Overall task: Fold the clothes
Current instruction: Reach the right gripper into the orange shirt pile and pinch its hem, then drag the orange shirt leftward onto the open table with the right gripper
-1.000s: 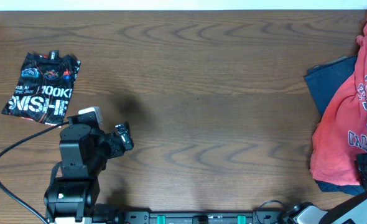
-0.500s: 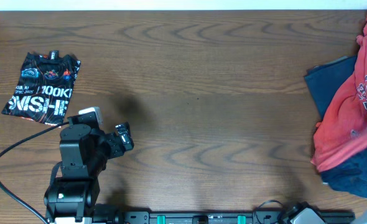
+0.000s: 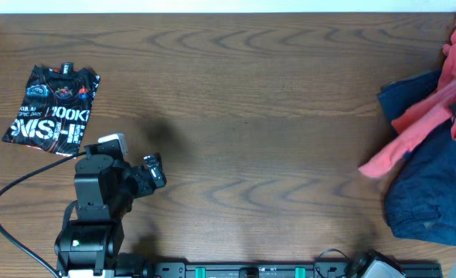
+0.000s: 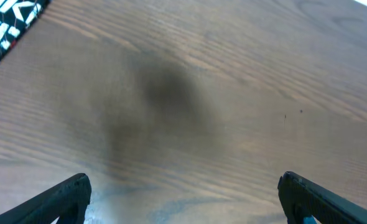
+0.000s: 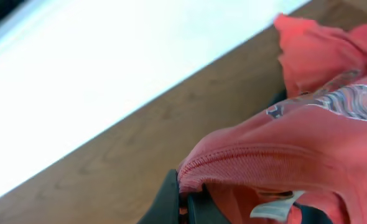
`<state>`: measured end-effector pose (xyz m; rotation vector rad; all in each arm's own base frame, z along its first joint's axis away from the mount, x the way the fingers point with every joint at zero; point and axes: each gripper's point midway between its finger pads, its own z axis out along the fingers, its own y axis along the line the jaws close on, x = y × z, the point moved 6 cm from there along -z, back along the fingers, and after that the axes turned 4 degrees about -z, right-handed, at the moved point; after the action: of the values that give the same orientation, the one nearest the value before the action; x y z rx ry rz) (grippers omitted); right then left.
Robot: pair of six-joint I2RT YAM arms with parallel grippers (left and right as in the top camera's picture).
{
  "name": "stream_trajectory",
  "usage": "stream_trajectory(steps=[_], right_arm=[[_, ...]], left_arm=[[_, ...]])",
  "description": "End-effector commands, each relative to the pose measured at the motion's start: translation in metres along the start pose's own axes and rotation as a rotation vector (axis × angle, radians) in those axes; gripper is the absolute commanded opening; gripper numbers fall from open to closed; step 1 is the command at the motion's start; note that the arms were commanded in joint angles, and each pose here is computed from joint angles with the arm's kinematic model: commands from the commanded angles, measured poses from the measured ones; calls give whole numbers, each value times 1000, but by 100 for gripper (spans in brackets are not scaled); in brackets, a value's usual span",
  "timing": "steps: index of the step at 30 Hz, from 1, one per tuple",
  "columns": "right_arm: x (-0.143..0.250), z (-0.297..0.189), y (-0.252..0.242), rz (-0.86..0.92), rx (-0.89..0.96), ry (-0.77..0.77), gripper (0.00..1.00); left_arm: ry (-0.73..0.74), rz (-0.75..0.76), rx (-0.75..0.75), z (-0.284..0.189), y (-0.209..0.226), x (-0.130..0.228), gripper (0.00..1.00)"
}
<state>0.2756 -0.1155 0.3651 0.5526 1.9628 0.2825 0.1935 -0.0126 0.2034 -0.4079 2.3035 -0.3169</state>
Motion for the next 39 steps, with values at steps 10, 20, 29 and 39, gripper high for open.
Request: stream_trajectory(steps=[10,20,29,39], right_arm=[[117,2,7,-9,109,576,1],[188,24,72,24,-275,777,1],[201,34,166,-182,-533,602,3],[264,2,137,-290,-279,919,4]], left_arm=[[-13,12,6,-4,-3,-5,98],[-32,14,15,-4,-4,-8,98],[-53,16,23,-4,-6,-12,98],[-140,25,61,-6,-13,-28,98]])
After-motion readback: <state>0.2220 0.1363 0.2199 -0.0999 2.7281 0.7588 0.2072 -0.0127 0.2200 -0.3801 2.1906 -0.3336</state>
